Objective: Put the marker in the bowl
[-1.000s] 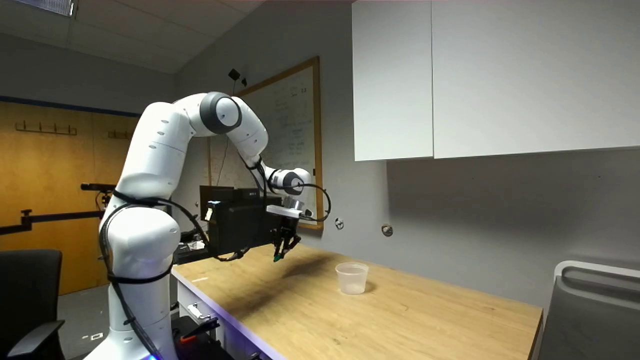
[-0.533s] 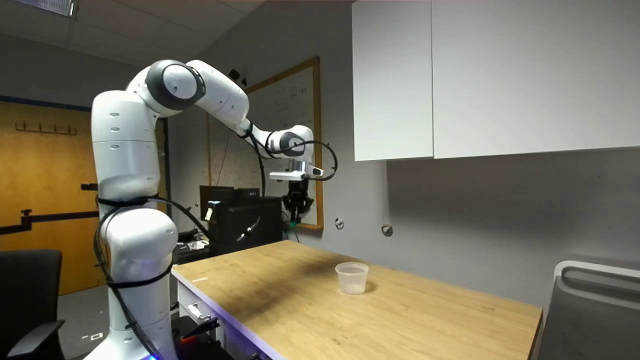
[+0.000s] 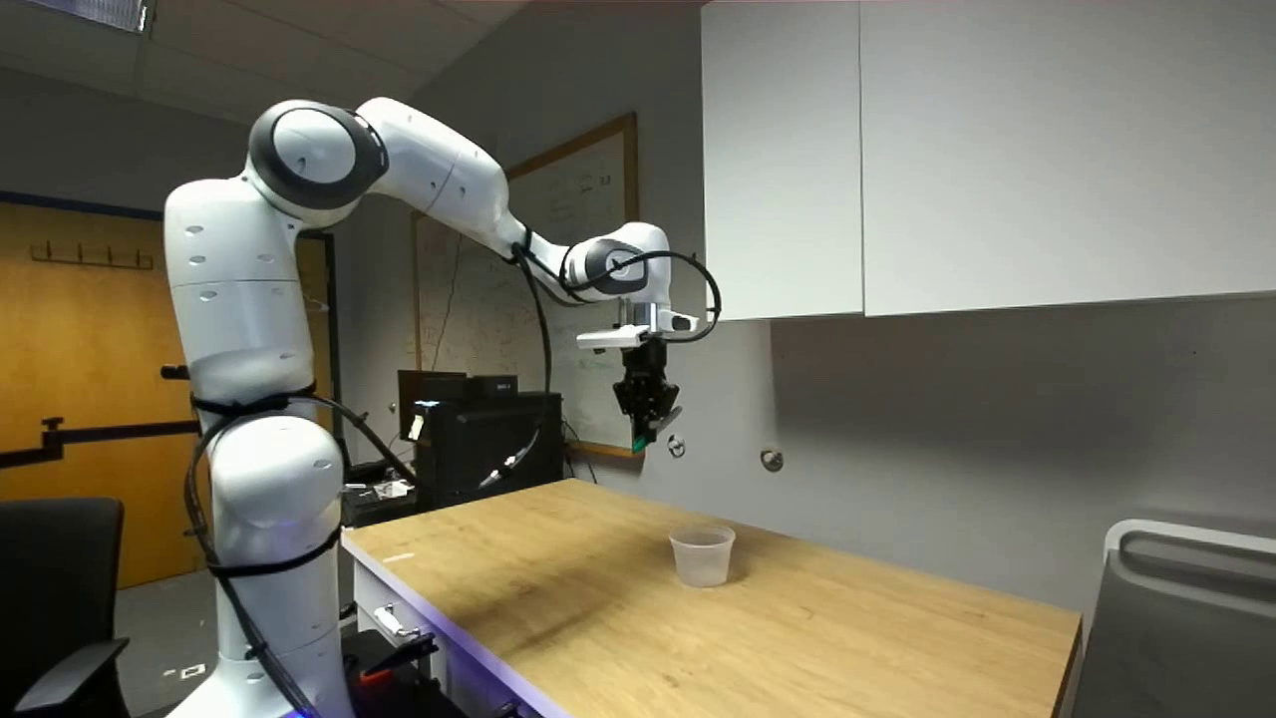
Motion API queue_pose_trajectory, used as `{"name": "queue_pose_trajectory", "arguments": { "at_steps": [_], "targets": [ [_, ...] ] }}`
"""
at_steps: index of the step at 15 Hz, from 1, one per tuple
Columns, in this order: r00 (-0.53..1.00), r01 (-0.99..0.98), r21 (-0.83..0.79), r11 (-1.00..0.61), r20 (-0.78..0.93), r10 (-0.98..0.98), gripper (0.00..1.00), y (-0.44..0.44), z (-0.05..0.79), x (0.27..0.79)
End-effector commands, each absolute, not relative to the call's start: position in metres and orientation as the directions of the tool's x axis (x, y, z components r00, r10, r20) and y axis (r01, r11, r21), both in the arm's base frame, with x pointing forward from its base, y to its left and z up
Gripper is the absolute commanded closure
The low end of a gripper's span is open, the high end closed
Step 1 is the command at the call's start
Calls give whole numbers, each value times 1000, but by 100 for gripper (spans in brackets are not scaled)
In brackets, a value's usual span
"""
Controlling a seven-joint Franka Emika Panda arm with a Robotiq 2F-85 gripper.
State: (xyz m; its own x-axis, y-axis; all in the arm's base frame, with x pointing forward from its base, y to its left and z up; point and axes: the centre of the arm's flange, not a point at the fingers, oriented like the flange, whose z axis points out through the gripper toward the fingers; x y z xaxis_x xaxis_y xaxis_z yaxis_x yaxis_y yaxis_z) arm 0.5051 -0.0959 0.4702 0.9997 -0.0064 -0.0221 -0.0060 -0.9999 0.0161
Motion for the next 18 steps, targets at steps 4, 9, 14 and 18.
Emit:
{"name": "queue_pose_trajectory", "arguments": {
  "at_steps": [4,9,14,18],
  "targets": [
    [997,-25,11,-1000,-79,-26,91,-106,409,540],
    [994,0,-21,-1000,-108,2,91,-90,376,558],
    [994,1,-6,-1000,-107,1,91,-98,373,571],
    [996,-16,-2,-1000,-88,-16,91,-118,378,582]
  ]
}}
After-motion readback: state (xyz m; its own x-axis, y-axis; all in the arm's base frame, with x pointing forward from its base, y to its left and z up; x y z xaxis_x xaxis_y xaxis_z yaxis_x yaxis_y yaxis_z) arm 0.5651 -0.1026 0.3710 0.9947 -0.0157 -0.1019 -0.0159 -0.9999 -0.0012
